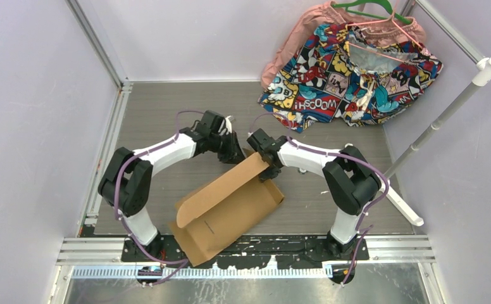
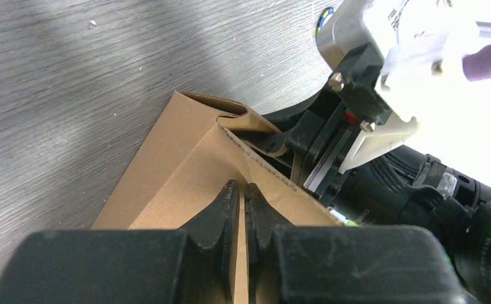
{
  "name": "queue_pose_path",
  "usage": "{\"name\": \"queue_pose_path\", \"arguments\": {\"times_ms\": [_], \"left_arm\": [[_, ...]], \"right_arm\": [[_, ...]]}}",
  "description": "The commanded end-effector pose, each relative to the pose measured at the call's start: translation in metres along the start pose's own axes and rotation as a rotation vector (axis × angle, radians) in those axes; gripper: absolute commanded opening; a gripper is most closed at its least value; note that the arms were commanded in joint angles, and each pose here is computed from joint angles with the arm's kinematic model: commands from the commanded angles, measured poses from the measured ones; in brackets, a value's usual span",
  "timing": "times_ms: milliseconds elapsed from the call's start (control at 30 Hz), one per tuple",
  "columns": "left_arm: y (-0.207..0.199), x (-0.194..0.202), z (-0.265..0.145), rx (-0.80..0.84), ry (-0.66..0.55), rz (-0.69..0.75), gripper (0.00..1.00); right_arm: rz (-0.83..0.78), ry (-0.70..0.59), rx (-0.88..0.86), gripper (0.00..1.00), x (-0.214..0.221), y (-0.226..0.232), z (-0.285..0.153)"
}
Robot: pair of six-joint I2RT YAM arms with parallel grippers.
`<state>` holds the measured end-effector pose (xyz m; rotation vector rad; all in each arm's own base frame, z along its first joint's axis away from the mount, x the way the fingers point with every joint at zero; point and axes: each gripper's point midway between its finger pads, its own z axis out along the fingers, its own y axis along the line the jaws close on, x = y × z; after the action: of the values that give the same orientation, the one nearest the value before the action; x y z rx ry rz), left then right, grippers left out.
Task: Fold the paper box
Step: Fold the paper box at the center of the board.
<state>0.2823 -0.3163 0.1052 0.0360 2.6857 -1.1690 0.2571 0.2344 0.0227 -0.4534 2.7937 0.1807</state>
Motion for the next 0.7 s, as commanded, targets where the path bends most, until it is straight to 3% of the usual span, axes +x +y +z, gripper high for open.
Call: {"name": "queue_pose_path", "arguments": {"times_ms": [0, 233, 467, 567, 667], "left_arm": [[-0.023, 0.028, 0.011, 0.026, 0.120, 0.011, 0.08], [-0.040, -0.033, -0.012, 0.065, 0.031, 0.022, 0.09], [-0.035, -0.106, -0.047, 0.126, -0.088, -0.021, 0.09], [-0.026, -0.127, -0.064, 0.127, -0.112, -0.033, 0.10], [-0.016, -0.134, -0.073, 0.116, -0.118, -0.046, 0.09]], "right_arm": [[0.041, -0.313, 0.025, 0.18, -0.074, 0.002, -0.018], [0.047, -0.356, 0.135, 0.13, -0.079, -0.029, -0.019], [0.177, -0.323, 0.140, 0.14, -0.086, -0.071, -0.012], [0.218, -0.290, 0.111, 0.19, -0.087, -0.081, -0.009], [0.242, -0.263, 0.055, 0.46, -0.088, -0.079, -0.005]]}}
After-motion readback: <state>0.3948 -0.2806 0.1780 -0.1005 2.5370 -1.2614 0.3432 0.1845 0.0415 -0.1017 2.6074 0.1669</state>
